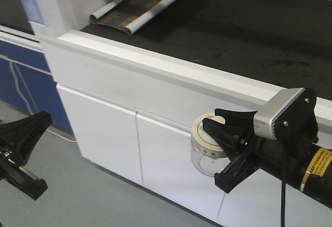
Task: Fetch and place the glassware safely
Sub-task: 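Hold the jar in the right gripper while the base turns away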
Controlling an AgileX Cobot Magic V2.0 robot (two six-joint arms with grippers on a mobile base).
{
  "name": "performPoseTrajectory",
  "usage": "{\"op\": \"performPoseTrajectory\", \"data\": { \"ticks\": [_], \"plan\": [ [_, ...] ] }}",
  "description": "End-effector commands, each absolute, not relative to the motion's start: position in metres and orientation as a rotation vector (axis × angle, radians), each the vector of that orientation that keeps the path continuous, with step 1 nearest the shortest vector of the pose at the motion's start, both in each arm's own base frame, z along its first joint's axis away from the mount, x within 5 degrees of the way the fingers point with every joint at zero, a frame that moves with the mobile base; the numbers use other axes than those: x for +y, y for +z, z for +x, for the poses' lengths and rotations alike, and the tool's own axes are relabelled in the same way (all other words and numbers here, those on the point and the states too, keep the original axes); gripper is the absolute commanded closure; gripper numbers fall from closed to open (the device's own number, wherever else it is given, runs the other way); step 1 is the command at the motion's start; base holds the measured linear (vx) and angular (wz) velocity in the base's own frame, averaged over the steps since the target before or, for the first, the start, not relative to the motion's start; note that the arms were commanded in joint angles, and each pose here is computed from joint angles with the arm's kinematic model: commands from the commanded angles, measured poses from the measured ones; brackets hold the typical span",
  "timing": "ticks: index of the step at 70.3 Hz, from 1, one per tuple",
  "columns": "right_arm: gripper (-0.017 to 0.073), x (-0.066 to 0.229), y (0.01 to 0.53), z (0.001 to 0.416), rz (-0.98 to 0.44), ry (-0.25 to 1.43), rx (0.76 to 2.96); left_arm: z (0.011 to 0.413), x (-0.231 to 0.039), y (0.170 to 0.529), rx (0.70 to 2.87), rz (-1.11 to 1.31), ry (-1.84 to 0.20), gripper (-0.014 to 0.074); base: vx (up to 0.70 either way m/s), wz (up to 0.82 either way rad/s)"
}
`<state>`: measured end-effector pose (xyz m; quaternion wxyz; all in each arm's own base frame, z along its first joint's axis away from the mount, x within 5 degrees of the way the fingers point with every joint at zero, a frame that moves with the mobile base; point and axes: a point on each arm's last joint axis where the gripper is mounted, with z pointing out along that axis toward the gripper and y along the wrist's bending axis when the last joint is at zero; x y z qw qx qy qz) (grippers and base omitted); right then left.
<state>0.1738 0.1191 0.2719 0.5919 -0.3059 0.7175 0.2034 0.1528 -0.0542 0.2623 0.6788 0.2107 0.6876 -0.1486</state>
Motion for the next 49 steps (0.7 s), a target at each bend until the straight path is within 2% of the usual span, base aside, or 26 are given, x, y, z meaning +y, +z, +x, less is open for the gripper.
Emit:
{"op": "performPoseTrajectory", "data": {
  "ticks": [1,27,49],
  "plan": [
    [0.0563,0.1226,0.2922,0.1717,-0.694,0.535,1.554,0.1525,-0.0571,0.2777,1.456,0.454,-0.385,0.0601,-0.03,0.65],
    [0.0563,0.1226,0.2922,0.1717,-0.694,0.535,1.554,0.1525,-0.0572,0.2777,1.455,0.455,-0.386,0.0601,0.04,0.82],
    [0.0563,0.1226,0.2922,0.1717,-0.694,0.535,1.554,0.1525,-0.0572,0.2777,1.455,0.455,-0.386,0.0601,0.16,0.71]
  ]
}}
